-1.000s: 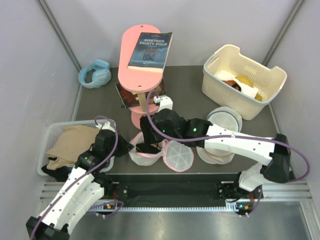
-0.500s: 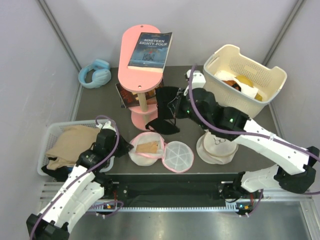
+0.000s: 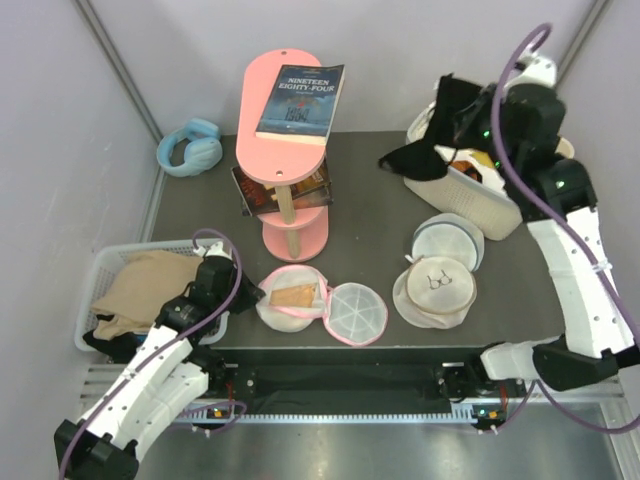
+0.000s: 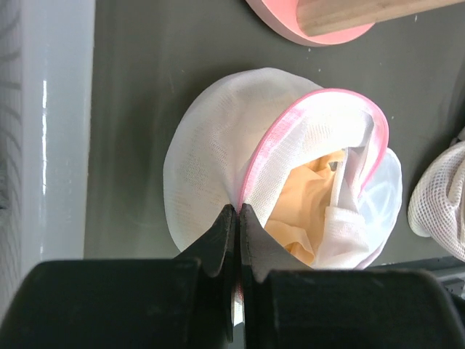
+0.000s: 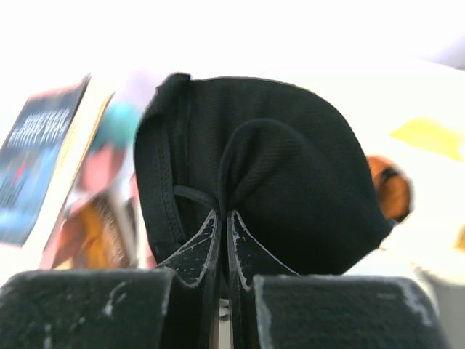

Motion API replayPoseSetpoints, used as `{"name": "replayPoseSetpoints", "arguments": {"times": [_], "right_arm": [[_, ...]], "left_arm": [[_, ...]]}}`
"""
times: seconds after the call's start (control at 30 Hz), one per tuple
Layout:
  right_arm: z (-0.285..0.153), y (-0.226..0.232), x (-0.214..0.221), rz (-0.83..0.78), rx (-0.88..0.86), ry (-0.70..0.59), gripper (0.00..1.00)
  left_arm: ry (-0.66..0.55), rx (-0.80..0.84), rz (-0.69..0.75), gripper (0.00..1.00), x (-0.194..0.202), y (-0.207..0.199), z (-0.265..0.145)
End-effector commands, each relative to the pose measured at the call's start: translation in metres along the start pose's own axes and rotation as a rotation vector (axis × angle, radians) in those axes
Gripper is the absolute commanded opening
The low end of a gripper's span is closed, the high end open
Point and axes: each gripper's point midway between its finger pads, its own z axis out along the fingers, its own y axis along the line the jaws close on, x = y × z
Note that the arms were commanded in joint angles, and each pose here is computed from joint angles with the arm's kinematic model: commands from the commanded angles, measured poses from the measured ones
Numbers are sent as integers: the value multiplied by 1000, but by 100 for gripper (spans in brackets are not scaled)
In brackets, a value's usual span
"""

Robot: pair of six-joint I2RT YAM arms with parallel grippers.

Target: Unzip the laundry bag and remove the bra

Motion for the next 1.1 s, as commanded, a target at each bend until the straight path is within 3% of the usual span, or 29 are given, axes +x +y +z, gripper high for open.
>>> {"name": "replayPoseSetpoints", "arguments": {"times": [0.0, 0.4, 1.07], "right_arm": [[23, -37, -46, -7, 32, -19, 0], [76, -139, -59, 41, 241, -17, 0], [90, -225, -25, 36, 453, 65, 2]], "left_arm": [[-86, 18, 8, 0, -26, -14, -5], [-144, -20, 22, 0, -45, -15, -5], [-154, -24, -5, 0, -48, -17, 12]]}}
